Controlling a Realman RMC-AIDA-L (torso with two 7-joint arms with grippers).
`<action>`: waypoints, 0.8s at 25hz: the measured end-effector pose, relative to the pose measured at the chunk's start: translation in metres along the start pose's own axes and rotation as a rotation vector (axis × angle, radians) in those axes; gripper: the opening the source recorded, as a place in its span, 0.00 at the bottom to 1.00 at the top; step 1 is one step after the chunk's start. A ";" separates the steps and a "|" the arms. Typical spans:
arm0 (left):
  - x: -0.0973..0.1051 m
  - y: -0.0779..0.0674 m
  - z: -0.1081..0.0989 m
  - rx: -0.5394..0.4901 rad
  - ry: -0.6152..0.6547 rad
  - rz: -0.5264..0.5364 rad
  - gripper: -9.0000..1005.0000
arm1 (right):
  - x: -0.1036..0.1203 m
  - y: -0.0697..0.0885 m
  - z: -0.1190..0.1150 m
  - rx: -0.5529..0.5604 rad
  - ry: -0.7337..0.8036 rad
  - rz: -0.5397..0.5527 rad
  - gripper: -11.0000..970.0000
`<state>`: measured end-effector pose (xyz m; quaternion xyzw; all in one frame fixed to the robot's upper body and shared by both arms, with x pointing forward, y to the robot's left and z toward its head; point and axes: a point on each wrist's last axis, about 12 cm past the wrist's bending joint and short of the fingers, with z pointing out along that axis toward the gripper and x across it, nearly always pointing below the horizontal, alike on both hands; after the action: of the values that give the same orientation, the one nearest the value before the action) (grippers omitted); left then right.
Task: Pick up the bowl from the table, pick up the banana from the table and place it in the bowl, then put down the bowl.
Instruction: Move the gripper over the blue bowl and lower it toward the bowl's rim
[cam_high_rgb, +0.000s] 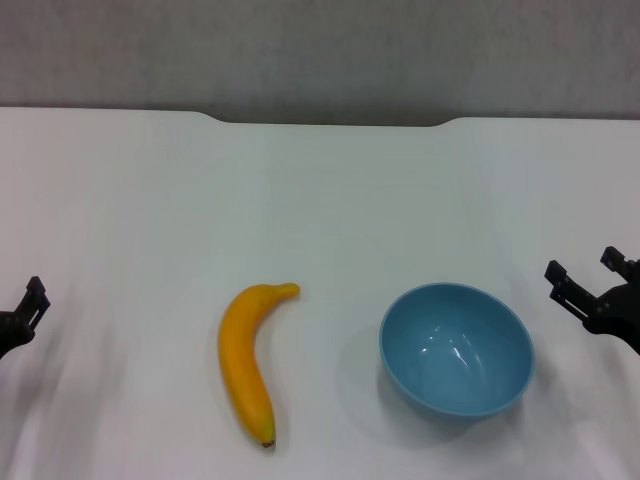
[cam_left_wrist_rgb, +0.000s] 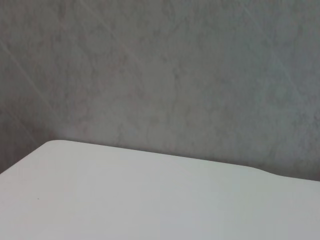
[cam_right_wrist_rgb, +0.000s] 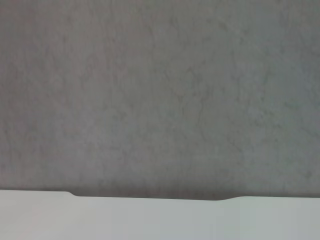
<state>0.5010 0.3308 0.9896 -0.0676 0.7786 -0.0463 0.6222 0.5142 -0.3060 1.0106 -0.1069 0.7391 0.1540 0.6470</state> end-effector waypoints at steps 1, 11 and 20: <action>0.000 0.000 0.000 0.001 0.000 0.001 0.76 | 0.000 0.000 0.000 0.000 0.001 -0.001 0.91; 0.004 -0.001 -0.010 0.032 -0.013 0.021 0.76 | 0.005 0.000 -0.008 0.003 0.011 0.001 0.91; 0.002 -0.002 -0.014 0.048 -0.048 0.015 0.76 | 0.002 0.000 -0.010 -0.002 -0.017 0.004 0.91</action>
<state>0.4869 0.3285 0.9912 -0.0479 0.7625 -0.0587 0.6425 0.5043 -0.3097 1.0096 -0.1049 0.7336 0.1570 0.6528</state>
